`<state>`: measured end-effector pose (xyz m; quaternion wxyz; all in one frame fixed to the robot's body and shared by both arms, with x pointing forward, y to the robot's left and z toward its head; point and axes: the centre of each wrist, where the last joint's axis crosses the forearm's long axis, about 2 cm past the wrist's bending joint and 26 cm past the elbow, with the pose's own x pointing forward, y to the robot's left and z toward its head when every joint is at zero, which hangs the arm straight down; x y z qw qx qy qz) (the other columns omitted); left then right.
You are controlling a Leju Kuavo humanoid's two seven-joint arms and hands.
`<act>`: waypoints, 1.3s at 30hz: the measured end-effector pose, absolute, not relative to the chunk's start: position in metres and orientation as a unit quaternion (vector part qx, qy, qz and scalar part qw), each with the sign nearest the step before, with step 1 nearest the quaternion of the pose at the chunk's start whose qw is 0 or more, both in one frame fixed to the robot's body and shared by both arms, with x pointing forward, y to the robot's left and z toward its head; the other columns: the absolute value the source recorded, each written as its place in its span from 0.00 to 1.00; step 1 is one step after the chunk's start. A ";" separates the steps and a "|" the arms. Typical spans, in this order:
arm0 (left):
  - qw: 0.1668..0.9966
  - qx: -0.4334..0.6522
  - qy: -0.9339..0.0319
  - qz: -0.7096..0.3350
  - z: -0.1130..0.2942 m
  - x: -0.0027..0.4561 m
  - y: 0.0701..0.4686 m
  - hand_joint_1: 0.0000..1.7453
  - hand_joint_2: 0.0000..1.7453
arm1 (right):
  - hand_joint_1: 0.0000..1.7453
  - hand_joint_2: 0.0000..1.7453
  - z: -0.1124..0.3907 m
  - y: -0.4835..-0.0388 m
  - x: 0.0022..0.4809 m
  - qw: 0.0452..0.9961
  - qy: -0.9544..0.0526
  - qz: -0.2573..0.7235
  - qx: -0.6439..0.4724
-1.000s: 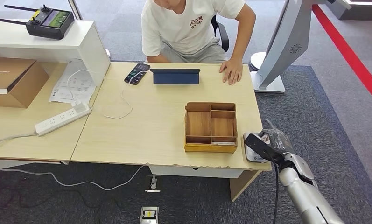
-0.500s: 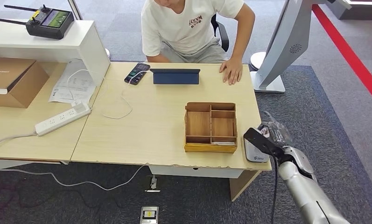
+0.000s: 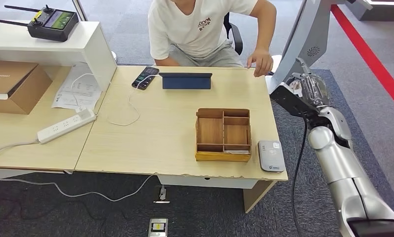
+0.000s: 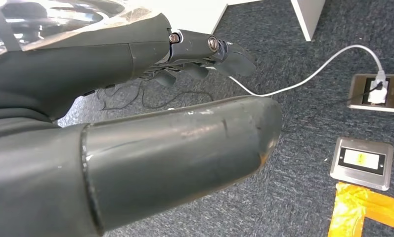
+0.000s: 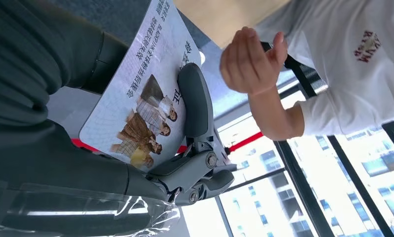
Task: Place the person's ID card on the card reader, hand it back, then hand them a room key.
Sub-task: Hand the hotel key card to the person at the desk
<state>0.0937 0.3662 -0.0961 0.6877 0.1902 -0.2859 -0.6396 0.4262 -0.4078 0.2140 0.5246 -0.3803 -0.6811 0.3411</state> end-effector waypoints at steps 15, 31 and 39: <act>0.663 0.179 -0.291 -0.667 -0.094 0.104 0.363 0.00 0.00 | 1.00 1.00 0.301 -0.358 0.481 0.450 -0.719 0.367 -0.383; 0.660 0.177 -0.295 -0.668 -0.094 0.107 0.360 0.00 0.00 | 0.96 1.00 0.315 -0.327 0.500 0.476 -0.694 0.387 -0.377; 0.664 0.180 -0.292 -0.664 -0.095 0.104 0.358 0.00 0.00 | 0.00 0.25 0.306 -0.323 0.501 0.486 -0.683 0.393 -0.379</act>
